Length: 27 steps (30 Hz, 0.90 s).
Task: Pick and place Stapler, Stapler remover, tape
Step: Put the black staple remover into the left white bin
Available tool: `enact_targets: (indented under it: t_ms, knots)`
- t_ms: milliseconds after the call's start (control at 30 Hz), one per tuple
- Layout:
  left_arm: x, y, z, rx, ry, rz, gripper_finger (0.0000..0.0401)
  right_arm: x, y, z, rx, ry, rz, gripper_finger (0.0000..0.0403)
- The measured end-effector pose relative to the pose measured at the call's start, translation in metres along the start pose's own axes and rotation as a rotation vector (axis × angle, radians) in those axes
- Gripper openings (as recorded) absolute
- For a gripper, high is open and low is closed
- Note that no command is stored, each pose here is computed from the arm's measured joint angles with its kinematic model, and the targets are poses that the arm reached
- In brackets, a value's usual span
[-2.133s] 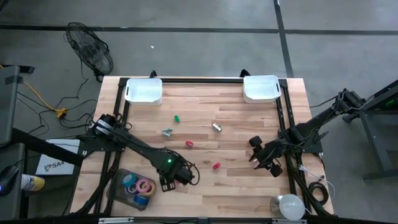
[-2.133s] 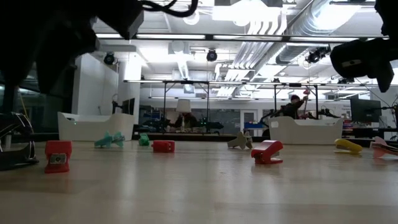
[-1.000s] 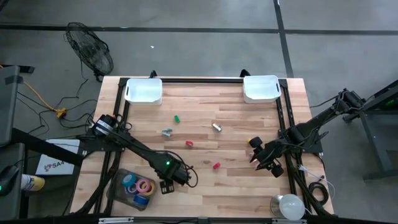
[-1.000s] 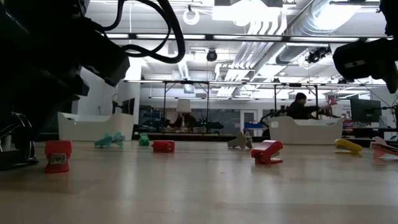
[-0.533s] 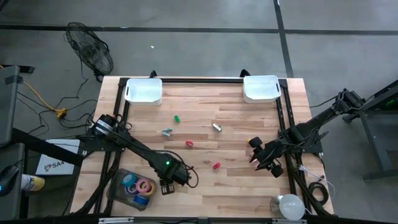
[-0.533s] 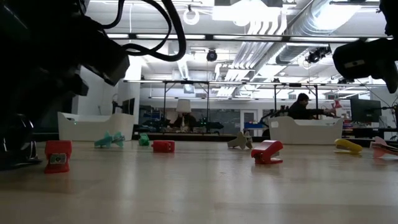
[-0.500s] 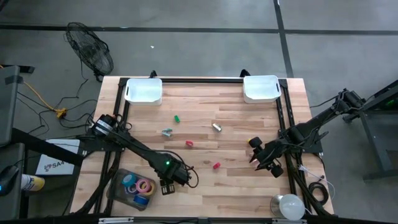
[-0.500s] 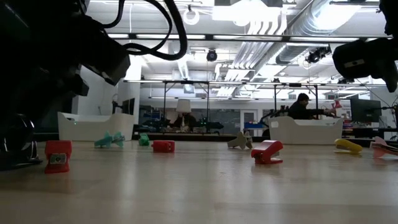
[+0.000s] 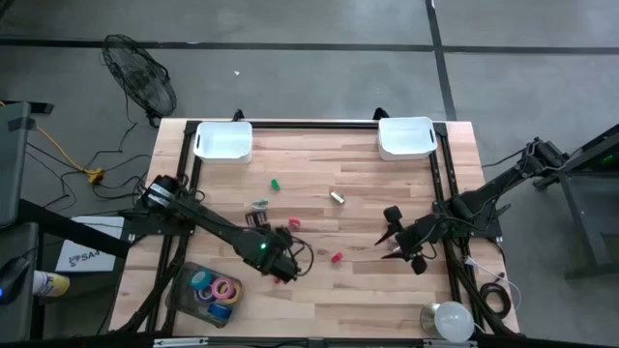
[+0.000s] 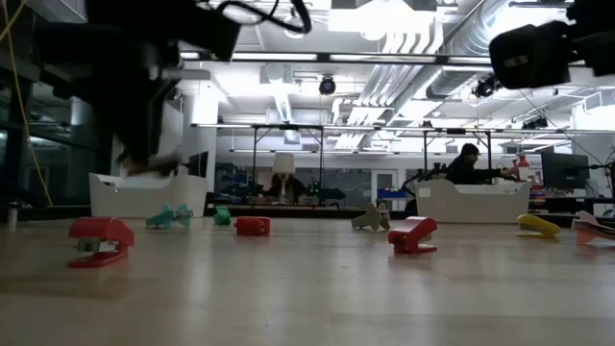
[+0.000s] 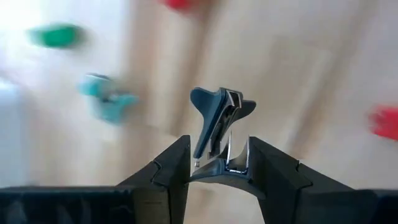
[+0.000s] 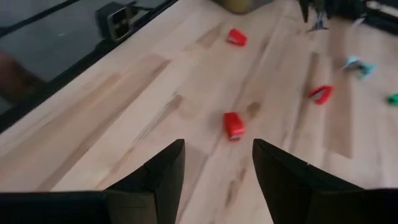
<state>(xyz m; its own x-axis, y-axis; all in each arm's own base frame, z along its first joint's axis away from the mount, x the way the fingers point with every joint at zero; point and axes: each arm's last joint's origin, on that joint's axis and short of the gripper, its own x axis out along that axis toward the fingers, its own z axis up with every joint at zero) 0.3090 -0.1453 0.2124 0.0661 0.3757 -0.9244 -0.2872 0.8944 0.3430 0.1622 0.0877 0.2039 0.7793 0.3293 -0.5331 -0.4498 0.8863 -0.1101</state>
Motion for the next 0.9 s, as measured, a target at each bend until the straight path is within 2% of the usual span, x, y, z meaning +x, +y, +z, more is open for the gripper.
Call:
enact_targets:
  t_ms: [133, 233, 333, 567, 767, 900]
  knots:
    - [-0.012, 0.027, 0.008, -0.004, -0.008, 0.211, 0.0137, 0.0, -0.002, 0.003, -0.005, -0.023, -0.069, 0.0181]
    - [-0.009, 0.053, 0.018, -0.037, 0.023, 0.329, 0.0137, 0.0, -0.004, 0.002, -0.004, -0.019, -0.118, 0.0181]
    - [0.002, 0.083, 0.032, -0.037, 0.04, 0.373, 0.0137, 0.0, -0.005, 0.002, -0.004, -0.014, -0.177, 0.0181]
    - [0.033, 0.181, 0.058, -0.095, 0.188, 0.477, 0.0137, -0.001, -0.012, 0.002, 0.001, -0.001, -0.313, 0.0181]
    - [0.06, 0.27, 0.053, -0.211, 0.377, 0.438, 0.0137, -0.001, -0.025, 0.0, 0.032, 0.019, -0.376, 0.0181]
    - [0.078, 0.314, 0.042, -0.291, 0.466, 0.322, 0.0137, -0.002, -0.034, -0.002, 0.033, 0.035, -0.407, 0.0181]
